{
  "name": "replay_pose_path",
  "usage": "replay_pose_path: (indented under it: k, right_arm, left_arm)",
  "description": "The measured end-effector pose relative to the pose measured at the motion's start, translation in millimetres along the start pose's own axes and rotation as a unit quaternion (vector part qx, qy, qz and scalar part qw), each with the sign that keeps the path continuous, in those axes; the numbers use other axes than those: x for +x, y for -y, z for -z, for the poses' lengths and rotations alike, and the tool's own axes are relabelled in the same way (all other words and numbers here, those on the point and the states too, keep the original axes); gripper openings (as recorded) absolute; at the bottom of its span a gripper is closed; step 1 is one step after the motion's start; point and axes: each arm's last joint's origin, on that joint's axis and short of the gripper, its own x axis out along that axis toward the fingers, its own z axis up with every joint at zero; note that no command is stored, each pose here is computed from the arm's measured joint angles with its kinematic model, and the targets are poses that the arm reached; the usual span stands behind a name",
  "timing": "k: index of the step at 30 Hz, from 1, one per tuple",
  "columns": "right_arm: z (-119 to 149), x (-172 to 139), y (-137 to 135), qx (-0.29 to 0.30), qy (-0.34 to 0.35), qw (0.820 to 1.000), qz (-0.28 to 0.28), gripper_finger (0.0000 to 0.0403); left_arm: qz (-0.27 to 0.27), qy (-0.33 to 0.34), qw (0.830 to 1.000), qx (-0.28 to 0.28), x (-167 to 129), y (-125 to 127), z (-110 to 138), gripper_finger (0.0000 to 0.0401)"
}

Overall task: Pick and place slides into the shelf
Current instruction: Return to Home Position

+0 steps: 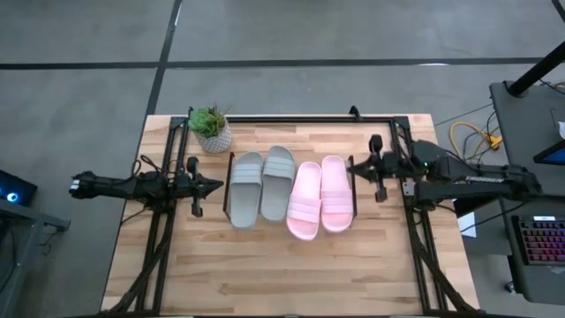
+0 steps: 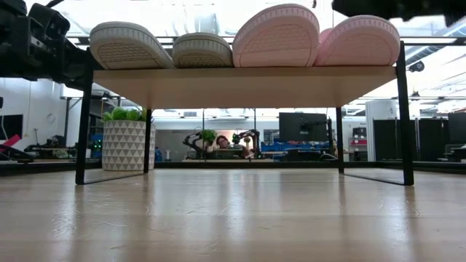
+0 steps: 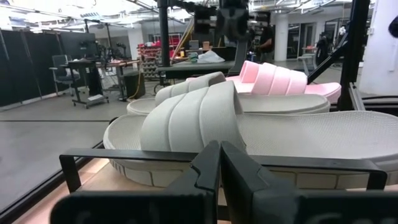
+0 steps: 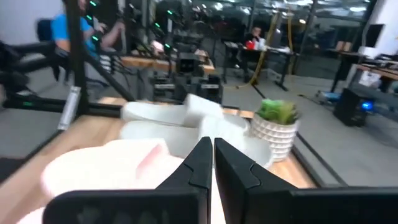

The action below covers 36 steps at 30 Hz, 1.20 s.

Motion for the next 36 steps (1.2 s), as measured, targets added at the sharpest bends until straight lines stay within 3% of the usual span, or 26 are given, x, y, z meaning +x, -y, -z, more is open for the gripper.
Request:
replay_pose_path:
  k: [3,9,20,29,36]
  right_arm:
    - [16.1,-8.7,-10.1,0.005,0.016,1.0,-0.011,0.0008]
    - [46.5,-28.5,-28.4,-0.007,0.023,0.999,0.038,0.0008]
    - [79.3,-44.2,-38.6,-0.011,0.051,0.999,0.01,0.0008]
    - [87.3,-43.8,-38.2,-0.072,0.04,0.997,-0.01,0.0008]
    - [95.0,-45.4,-35.6,-0.049,0.025,0.998,-0.027,0.0008]
  left_arm:
    - [0.0,0.001,1.0,0.0,-0.1,0.0,-0.1,0.0]
    - [-0.001,0.0,1.0,0.0,0.0,0.0,0.0,0.0]
    - [-0.001,0.0,1.0,-0.003,0.0,-0.1,0.1,0.0]
    - [-0.001,0.0,1.0,-0.002,0.0,-0.1,0.1,0.0]
    - [-0.001,-0.001,1.0,0.001,0.1,0.0,0.2,0.0]
